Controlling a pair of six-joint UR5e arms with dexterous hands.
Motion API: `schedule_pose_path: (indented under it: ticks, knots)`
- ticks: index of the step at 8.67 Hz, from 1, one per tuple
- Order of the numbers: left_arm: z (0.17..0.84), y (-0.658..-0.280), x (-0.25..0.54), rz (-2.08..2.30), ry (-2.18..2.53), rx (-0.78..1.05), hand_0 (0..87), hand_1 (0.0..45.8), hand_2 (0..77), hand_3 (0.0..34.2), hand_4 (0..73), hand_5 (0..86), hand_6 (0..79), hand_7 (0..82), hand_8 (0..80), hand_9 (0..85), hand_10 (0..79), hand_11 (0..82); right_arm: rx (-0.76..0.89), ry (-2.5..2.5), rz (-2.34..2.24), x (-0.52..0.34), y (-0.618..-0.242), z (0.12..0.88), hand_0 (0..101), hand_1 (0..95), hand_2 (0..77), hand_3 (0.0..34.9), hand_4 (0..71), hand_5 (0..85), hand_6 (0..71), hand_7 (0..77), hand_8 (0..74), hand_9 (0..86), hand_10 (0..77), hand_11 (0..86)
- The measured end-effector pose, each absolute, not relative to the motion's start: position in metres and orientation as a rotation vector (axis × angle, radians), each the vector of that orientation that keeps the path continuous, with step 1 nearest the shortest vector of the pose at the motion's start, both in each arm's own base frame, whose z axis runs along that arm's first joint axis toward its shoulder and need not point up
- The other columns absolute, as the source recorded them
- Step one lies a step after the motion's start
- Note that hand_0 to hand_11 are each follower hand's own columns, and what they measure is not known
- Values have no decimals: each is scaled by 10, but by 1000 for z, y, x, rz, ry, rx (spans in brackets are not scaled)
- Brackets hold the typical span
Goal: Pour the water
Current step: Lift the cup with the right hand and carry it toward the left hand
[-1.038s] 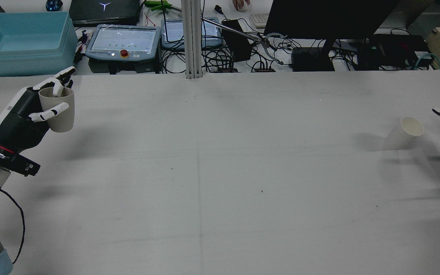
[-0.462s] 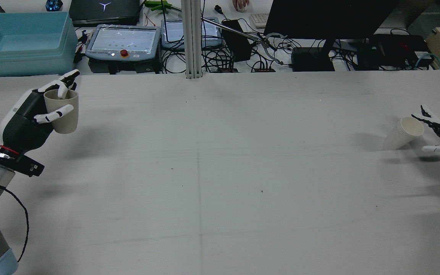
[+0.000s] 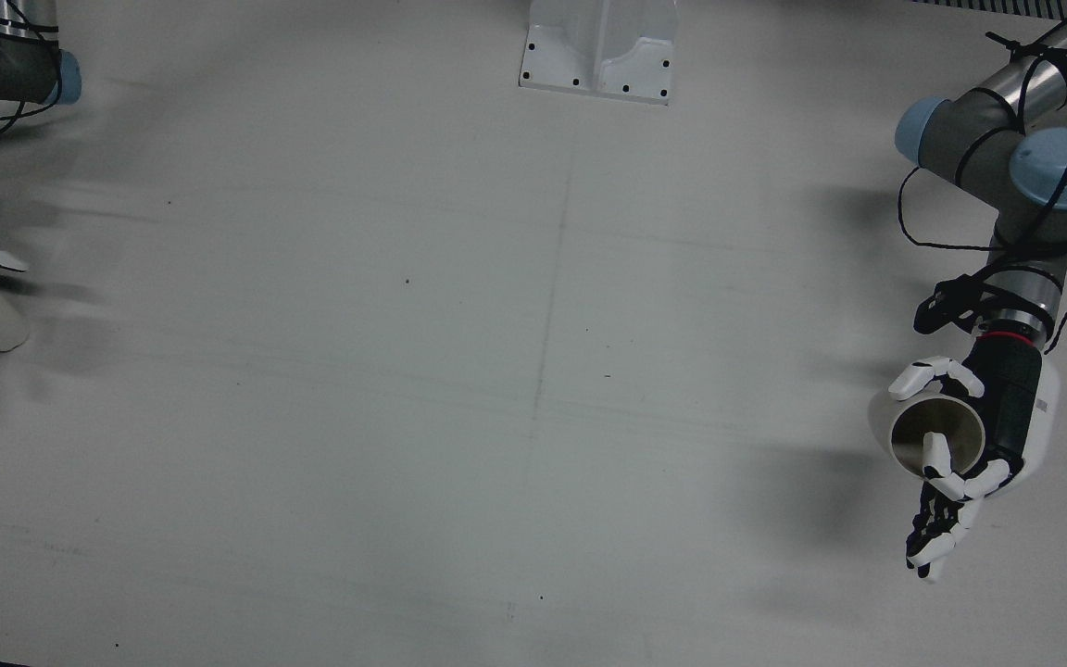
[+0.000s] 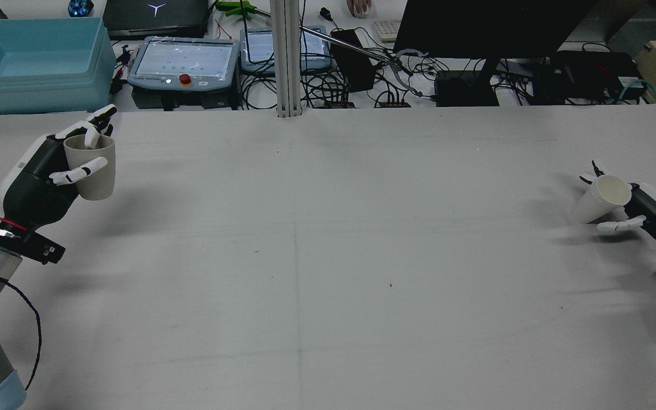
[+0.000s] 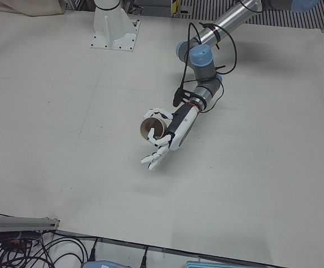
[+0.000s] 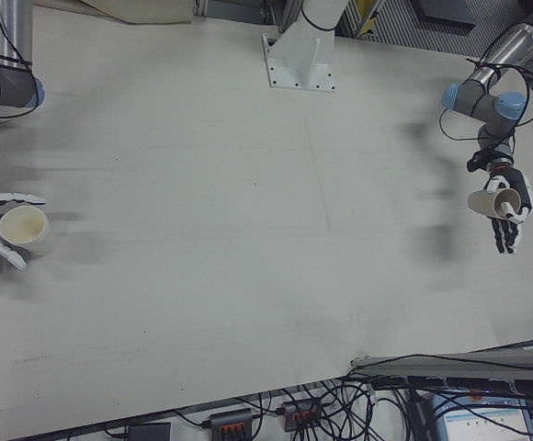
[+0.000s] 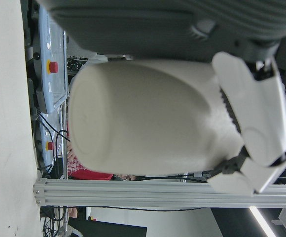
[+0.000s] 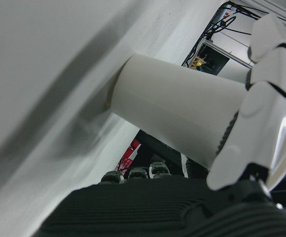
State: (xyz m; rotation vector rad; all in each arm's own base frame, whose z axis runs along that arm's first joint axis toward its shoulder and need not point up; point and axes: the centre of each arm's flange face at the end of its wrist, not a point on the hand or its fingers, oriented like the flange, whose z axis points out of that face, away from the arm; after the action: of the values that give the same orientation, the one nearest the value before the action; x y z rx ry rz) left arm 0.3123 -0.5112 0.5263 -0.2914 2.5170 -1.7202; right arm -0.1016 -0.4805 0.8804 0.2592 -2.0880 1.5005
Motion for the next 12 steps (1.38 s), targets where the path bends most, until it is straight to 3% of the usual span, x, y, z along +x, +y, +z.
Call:
schedule_pose_path:
  ticks: [1,2,3,4,5,6,8,9,12]
  knots:
    - [528,-511,312,-1720,2519,-294,386,185,409,1,344,698,71,174,33,65,22,49,254,-2105,1490,-111,-484,873,490,213,240,3,213,11,164,11,27,5,27,11]
    - [529,-511,310,-1720,2521,-294,385,185,409,1,344,698,71,185,33,65,22,49,250,-2119,1487,-121,-486,865,518,191,355,3,213,11,267,44,147,54,131,93]
    - [529,-511,309,-1720,2524,-294,386,185,415,0,344,698,71,185,33,65,22,49,251,-2129,1492,-129,-489,857,544,191,398,0,295,235,376,164,278,180,251,213]
    - [529,-512,309,-1719,2526,-294,386,185,415,0,344,698,71,185,33,65,22,49,250,-2128,1500,-135,-491,850,555,185,425,0,295,235,376,164,278,180,251,213]
    - [527,-511,309,-1716,2526,-297,391,185,415,1,344,698,71,185,33,65,22,49,246,-2131,1508,-137,-493,840,549,169,447,4,316,338,524,393,469,382,387,365]
    - [524,-511,309,-1714,2525,-298,392,185,415,1,344,698,71,196,33,65,22,49,226,-2150,1527,-133,-491,829,549,169,447,4,316,338,524,393,469,382,387,365]
    - [513,-511,312,-1712,2507,-295,398,185,415,1,344,698,82,213,38,65,22,44,193,-2209,1676,-88,-488,796,560,136,485,10,349,431,502,595,595,496,524,513]
    - [504,-511,313,-1713,2492,-291,398,185,415,2,344,698,82,213,38,65,22,44,209,-2242,1758,-51,-497,768,537,136,485,10,355,475,524,638,600,573,605,573]
    - [464,-510,319,-1692,2428,-286,398,185,415,1,349,698,82,207,33,71,22,44,255,-2307,1781,14,-568,594,527,136,485,0,360,480,562,644,616,578,633,589]
